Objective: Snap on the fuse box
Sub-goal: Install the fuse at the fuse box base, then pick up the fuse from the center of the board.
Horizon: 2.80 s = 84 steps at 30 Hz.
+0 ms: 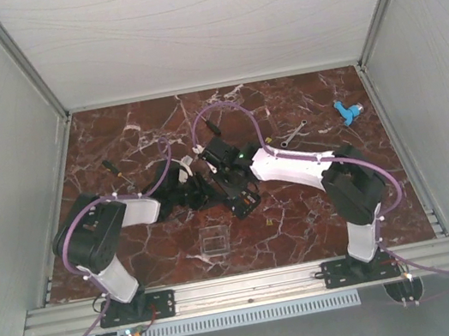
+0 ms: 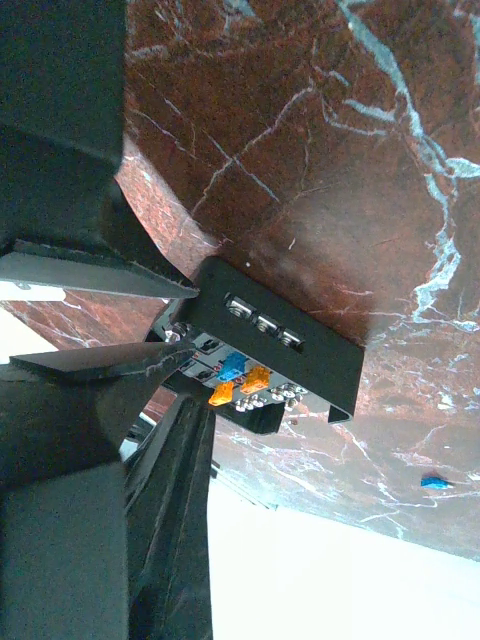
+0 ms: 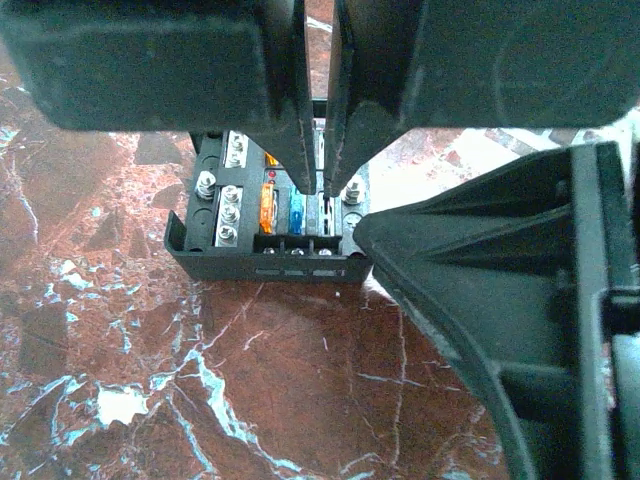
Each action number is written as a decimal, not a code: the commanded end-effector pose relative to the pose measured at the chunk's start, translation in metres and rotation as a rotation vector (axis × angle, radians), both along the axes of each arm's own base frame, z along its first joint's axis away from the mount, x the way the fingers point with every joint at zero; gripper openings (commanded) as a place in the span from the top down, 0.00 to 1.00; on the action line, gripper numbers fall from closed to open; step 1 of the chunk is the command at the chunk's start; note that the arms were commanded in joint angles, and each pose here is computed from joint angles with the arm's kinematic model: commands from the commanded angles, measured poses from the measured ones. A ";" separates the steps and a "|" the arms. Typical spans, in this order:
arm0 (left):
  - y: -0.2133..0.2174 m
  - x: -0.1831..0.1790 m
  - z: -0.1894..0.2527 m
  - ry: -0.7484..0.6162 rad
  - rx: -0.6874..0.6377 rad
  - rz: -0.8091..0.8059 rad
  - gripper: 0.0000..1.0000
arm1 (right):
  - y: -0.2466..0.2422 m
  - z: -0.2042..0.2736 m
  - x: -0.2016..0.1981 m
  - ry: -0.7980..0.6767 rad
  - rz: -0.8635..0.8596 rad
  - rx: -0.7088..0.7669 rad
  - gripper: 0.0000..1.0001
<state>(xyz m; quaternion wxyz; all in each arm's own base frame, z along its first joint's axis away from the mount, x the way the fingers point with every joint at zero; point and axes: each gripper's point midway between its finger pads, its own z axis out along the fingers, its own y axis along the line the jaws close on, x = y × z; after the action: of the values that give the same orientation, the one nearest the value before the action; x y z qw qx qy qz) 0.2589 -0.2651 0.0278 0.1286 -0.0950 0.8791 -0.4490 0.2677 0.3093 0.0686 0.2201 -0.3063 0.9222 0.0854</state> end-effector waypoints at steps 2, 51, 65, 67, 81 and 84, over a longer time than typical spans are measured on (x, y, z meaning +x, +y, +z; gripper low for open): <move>-0.006 0.010 0.014 -0.067 -0.023 -0.004 0.75 | 0.002 -0.011 0.008 -0.012 -0.040 -0.014 0.95; 0.031 0.007 0.062 -0.201 0.126 0.083 0.29 | -0.123 0.042 0.035 -0.093 -0.375 0.128 0.60; 0.083 0.006 0.071 -0.258 0.202 0.186 0.00 | -0.243 0.008 0.072 -0.150 -0.803 0.086 0.50; 0.082 0.007 0.074 -0.266 0.197 0.183 0.00 | -0.241 0.003 0.077 -0.148 -0.790 0.080 0.50; 0.080 0.006 0.071 -0.261 0.178 0.182 0.00 | -0.225 -0.034 0.088 -0.143 -0.805 -0.070 0.53; 0.080 0.006 0.070 -0.261 0.178 0.180 0.01 | -0.227 -0.040 0.089 -0.141 -0.822 -0.090 0.52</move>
<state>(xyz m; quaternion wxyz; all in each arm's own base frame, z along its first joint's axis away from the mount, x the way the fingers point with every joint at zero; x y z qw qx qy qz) 0.2558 -0.1840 0.0870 0.2672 -0.1097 0.8888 -0.3559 0.3438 0.0911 0.0273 0.2653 0.0418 0.9624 -0.0399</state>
